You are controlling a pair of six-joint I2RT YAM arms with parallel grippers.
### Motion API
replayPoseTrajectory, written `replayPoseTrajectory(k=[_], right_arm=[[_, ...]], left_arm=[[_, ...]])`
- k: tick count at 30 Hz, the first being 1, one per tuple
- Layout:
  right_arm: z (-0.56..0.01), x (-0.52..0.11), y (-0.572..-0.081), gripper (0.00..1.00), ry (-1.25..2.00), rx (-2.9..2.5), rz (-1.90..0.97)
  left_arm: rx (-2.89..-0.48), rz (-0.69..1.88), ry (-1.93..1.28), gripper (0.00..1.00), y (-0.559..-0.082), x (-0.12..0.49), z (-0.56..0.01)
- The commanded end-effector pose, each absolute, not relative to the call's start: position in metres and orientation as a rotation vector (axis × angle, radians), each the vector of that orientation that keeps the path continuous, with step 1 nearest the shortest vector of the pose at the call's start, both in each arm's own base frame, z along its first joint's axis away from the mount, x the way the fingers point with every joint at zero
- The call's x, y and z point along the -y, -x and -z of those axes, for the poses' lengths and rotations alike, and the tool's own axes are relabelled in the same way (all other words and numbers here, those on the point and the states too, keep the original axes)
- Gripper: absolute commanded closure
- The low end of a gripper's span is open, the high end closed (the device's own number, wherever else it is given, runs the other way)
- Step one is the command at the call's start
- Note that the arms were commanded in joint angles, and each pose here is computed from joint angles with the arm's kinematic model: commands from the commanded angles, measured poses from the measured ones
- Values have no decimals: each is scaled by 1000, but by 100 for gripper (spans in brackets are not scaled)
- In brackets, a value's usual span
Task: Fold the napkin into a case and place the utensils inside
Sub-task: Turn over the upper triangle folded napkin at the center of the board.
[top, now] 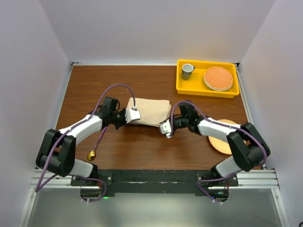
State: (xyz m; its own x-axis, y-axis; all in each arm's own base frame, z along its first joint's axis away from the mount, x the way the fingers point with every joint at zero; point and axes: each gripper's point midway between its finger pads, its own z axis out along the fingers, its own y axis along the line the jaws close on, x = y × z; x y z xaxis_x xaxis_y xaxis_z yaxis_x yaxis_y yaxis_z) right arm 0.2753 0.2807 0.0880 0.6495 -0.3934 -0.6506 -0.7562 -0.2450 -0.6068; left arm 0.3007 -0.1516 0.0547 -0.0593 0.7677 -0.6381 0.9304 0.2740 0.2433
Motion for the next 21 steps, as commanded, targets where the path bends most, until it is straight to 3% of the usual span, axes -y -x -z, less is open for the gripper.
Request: replayPoseTrajectory(k=[1, 10, 12, 15, 17, 18, 19, 21], right_arm=[[-70, -267, -245, 100, 1990, -836, -461], [-51, -264, -211, 100, 2185, -763, -496], [-46, -262, -204, 100, 2228, -740, -500], [-42, -260, -192, 99, 2275, -702, -516], [-40, -257, -183, 87, 2299, -681, -531], [-39, -258, -177, 79, 2315, -663, -541], [-40, -257, -175, 55, 2324, -654, -539], [-46, -257, -167, 42, 2331, -635, -542]], left_arm=[[-1910, 308, -1547, 100, -281, 146, -50], [-1969, 414, -1599, 100, -240, 161, -34], [-1983, 428, -1621, 94, -232, 159, -31], [-1977, 466, -1661, 76, -219, 159, -31], [-1949, 481, -1688, 59, -215, 160, -36], [-1944, 501, -1700, 56, -210, 160, -39], [-1932, 506, -1702, 45, -210, 161, -43], [-1916, 528, -1734, 30, -201, 159, -49]])
